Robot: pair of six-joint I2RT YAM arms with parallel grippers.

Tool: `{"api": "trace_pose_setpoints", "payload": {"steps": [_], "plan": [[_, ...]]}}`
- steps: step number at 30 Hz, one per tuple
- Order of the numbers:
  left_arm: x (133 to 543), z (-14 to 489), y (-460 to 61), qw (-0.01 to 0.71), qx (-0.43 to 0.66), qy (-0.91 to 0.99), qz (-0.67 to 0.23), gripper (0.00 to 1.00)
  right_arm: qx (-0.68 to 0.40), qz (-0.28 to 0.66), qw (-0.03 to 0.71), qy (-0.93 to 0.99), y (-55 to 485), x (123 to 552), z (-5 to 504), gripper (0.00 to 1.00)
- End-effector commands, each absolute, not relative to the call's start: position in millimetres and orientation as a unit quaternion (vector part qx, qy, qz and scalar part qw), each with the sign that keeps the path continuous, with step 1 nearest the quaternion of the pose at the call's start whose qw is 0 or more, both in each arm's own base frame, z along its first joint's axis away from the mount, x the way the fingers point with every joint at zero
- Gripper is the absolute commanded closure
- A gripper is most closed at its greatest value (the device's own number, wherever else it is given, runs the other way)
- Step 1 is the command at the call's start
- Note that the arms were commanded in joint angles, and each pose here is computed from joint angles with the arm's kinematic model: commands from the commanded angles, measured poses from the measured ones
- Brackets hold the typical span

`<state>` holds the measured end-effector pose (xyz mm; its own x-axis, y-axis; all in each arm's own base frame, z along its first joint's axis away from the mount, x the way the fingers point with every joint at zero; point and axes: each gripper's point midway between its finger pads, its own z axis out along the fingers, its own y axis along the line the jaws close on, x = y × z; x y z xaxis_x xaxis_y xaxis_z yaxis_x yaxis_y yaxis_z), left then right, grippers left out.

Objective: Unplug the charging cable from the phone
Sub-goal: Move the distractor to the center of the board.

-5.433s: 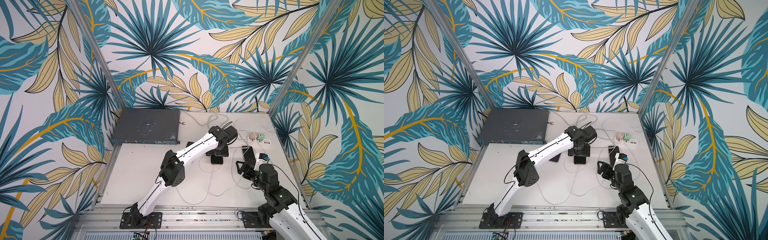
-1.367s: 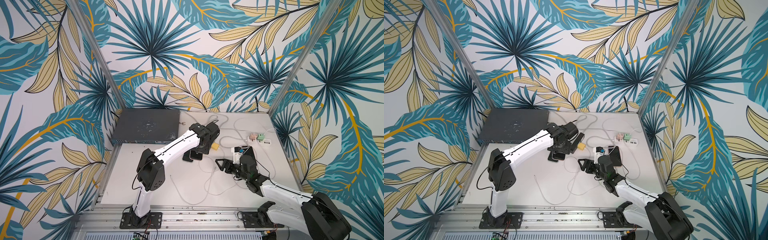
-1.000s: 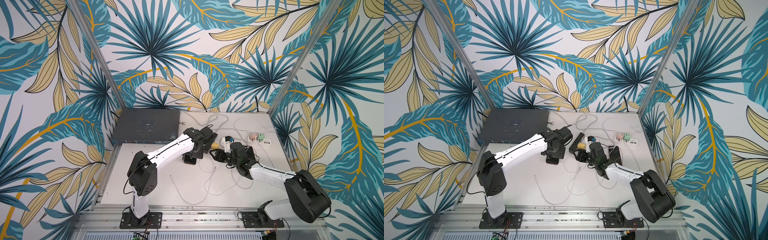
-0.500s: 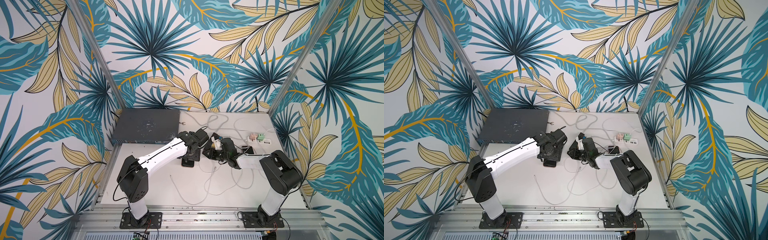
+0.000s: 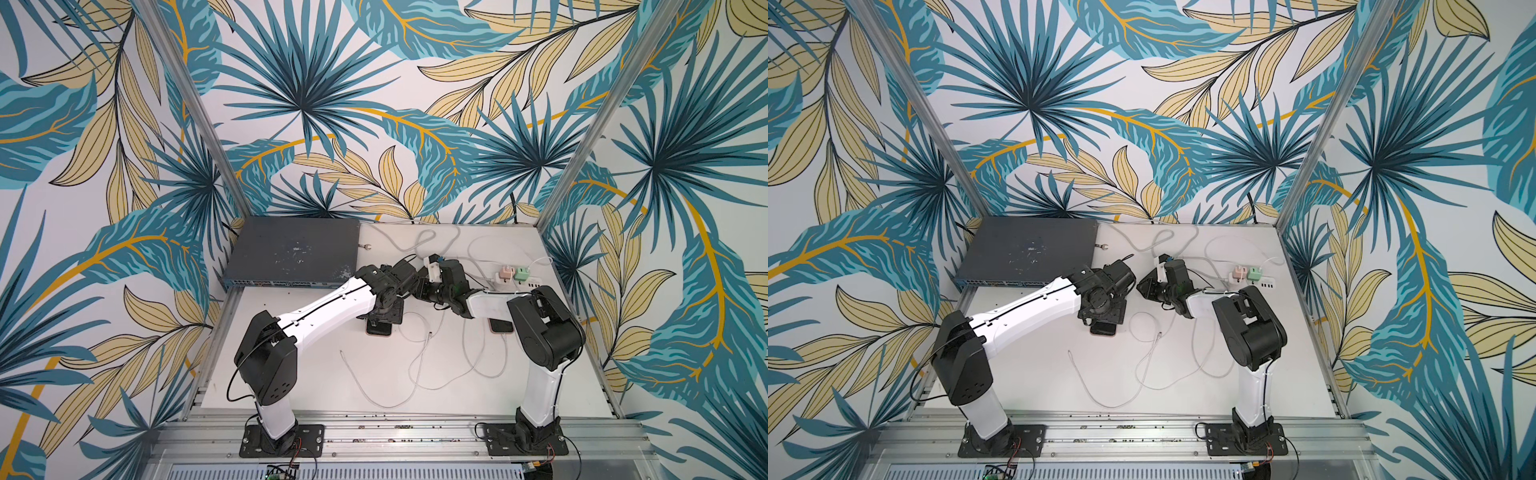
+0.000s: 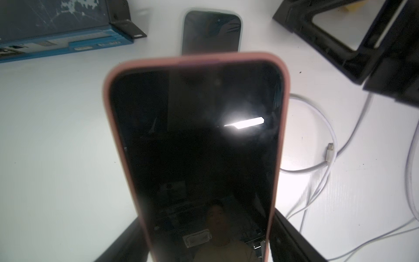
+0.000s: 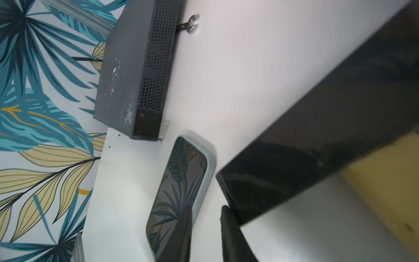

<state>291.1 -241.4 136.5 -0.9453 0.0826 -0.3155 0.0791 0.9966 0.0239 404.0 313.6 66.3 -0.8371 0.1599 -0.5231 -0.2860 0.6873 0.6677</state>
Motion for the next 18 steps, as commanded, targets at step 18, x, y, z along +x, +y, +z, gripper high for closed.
{"api": "trace_pose_setpoints", "payload": {"steps": [18], "plan": [[312.9, 149.6, -249.2, 0.188, 0.048, 0.981, -0.001, 0.52, -0.08, 0.275, 0.278, 0.917, 272.3, 320.2, 51.6, 0.4]]}}
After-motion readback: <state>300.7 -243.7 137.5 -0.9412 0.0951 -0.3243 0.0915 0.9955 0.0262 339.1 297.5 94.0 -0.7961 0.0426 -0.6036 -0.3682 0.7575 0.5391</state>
